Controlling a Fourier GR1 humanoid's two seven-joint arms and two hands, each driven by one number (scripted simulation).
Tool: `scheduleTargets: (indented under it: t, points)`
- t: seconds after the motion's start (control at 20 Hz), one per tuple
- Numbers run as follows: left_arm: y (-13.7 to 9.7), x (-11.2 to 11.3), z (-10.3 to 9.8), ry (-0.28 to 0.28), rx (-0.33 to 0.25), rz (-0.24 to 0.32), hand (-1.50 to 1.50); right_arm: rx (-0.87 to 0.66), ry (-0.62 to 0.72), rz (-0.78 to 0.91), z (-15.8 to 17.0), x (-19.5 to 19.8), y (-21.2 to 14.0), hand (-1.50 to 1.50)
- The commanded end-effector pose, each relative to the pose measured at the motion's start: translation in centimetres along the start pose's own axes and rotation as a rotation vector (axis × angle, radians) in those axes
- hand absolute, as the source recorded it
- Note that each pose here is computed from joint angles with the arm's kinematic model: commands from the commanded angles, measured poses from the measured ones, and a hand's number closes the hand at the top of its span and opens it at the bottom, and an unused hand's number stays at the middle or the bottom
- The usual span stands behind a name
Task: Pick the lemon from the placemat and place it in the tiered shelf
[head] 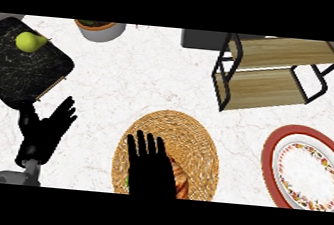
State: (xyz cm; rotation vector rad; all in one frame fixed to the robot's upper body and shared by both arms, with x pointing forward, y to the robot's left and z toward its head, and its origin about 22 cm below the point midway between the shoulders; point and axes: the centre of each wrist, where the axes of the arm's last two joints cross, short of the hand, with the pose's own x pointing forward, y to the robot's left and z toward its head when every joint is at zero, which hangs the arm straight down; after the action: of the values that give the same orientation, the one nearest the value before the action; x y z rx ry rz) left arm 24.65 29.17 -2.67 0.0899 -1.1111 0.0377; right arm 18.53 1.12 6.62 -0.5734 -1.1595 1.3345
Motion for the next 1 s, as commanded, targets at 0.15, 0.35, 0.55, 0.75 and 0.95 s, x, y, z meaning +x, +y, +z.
scheduleTargets:
  t: [0.15, 0.35, 0.55, 0.75, 0.95]
  points:
    - [-0.5, 0.7, -0.7, 0.0, 0.004, 0.0, 0.0, -0.046, 0.142, 0.026, -2.3, -0.5, 1.6, -1.5]
    - [0.3, 0.5, -0.5, -0.018, -0.008, -0.001, 0.0, -0.077, 0.153, 0.054, -3.1, -0.9, 3.0, -1.5]
    - [-0.5, -0.6, 0.5, 0.008, -0.006, 0.01, 0.0, -0.071, 0.121, 0.058, -3.2, -2.0, 4.8, -1.5]
    - [0.3, 1.1, -0.8, 0.005, -0.008, -0.016, 0.0, -0.083, 0.098, 0.013, -3.5, -1.9, 4.2, -1.5]
    - [0.1, -1.2, -0.5, -0.01, 0.006, -0.005, 0.0, -0.1, 0.08, 0.011, -4.4, -2.5, 5.0, -1.5]
